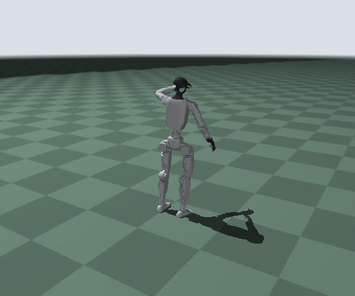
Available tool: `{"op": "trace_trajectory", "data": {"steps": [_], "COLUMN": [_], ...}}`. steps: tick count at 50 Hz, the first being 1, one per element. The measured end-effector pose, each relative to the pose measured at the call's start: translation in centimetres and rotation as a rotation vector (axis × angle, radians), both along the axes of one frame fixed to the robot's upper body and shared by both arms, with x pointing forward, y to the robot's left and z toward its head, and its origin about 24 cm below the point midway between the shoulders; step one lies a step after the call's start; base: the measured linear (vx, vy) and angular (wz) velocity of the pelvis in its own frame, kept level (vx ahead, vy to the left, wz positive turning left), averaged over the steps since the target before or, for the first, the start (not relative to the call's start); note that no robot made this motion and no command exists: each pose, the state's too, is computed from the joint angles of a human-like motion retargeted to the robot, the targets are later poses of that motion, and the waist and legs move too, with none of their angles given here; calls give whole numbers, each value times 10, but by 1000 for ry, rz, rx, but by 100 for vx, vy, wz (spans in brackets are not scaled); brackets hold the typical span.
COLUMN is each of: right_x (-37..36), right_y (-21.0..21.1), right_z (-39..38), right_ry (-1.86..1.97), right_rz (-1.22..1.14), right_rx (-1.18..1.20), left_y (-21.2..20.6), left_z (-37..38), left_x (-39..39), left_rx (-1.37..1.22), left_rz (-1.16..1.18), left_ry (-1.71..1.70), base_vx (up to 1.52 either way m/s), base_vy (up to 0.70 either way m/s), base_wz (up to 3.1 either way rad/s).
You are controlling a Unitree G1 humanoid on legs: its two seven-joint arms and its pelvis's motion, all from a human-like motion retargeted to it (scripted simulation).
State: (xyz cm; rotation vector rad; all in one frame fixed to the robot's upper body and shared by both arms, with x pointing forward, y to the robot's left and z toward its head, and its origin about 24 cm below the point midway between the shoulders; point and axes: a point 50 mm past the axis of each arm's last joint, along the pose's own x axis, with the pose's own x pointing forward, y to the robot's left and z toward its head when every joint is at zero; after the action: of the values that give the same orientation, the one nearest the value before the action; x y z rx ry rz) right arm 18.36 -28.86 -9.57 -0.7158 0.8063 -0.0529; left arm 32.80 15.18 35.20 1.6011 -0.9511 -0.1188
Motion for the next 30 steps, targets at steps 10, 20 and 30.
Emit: {"op": "trace_trajectory", "data": {"steps": [10, 20, 30], "right_x": [42, 71, 79], "right_y": [36, 90, 171], "right_z": [15, 16, 19], "right_ry": [-64, -72, -178], "right_rz": [231, 429, 595], "right_rx": [16, 0, 101], "left_y": [68, 127, 189], "left_z": [-19, -39, -67], "left_x": [-31, -41, -47], "left_rx": [-42, -67, -148], "left_rz": [131, 367, 612], "left_ry": [-12, -65, -5], "base_vx": [0, 3, 20], "base_vy": [-1, 2, 8], "base_wz": [-4, 46, 67]}}
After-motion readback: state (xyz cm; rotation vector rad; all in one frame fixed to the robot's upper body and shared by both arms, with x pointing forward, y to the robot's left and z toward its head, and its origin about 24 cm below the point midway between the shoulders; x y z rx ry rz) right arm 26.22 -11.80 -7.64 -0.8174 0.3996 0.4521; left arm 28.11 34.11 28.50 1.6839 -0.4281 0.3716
